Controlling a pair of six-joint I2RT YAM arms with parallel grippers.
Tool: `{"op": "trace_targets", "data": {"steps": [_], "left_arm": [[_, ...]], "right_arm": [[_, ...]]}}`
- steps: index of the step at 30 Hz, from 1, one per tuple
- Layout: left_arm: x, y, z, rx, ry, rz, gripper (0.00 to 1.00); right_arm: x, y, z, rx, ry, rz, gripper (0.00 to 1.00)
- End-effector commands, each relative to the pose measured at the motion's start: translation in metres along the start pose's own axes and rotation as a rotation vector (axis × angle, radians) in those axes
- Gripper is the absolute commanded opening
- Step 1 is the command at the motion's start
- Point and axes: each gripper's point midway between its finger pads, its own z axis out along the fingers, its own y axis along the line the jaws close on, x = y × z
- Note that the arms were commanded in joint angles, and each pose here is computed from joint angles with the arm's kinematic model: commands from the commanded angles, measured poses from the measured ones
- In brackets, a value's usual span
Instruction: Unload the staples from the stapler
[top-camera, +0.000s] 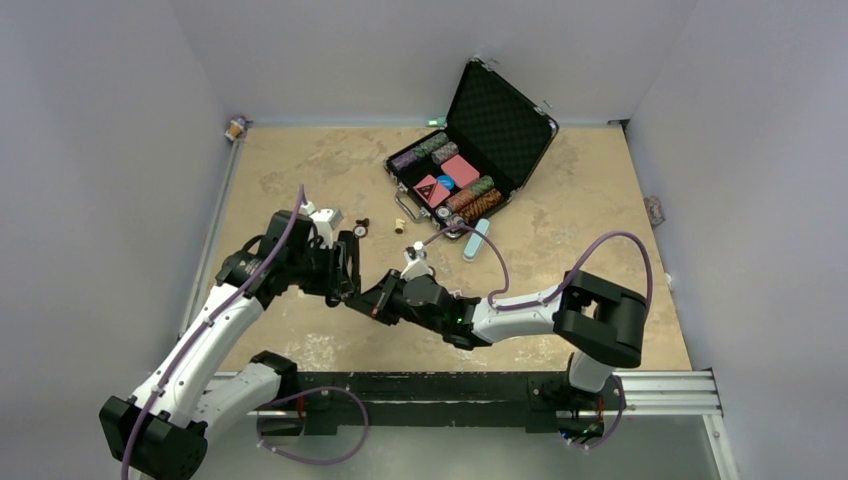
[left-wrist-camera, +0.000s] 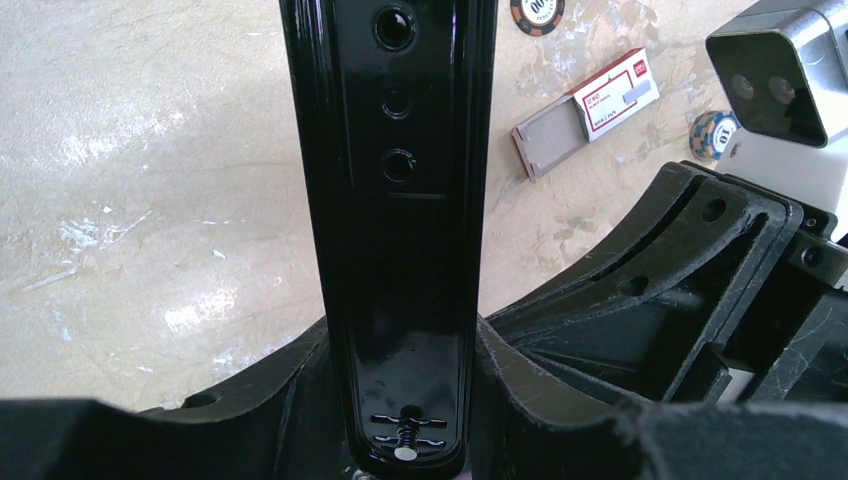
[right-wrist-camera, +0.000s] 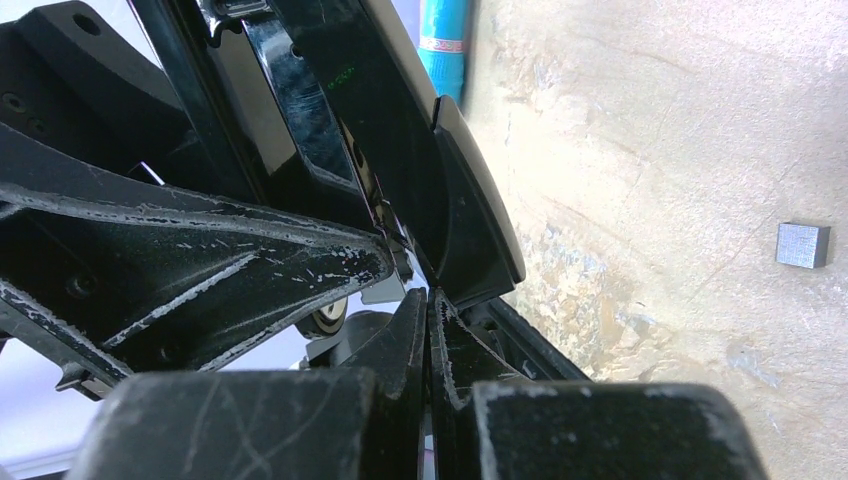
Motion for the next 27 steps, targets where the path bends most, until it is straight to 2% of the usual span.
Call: {"op": "trace_targets", "data": {"steps": [1, 12, 21, 27], "left_arm": [[-0.019, -0.017, -0.003, 0.077, -0.070, 0.033, 0.00], [-0.018, -0.024, -0.004, 0.120, -0.066, 0.046, 0.00], [-0.019, -0.034, -0.009, 0.177, -0.089, 0.067, 0.00], [-0.020, -0.036, -0.013, 0.181, -0.105, 0.072, 0.00]], "right_arm": [[-0.006, 0.020, 0.005, -0.055, -0.018, 0.019, 0.00], [-0.050, -0.010, -0.005, 0.053, -0.074, -0.046, 0.00], [-0.061, -0.023, -0.004, 0.139, -0.074, -0.123, 0.00], [-0.064, -0.002, -0.011, 0.099, -0.071, -0.163, 0.00]]}}
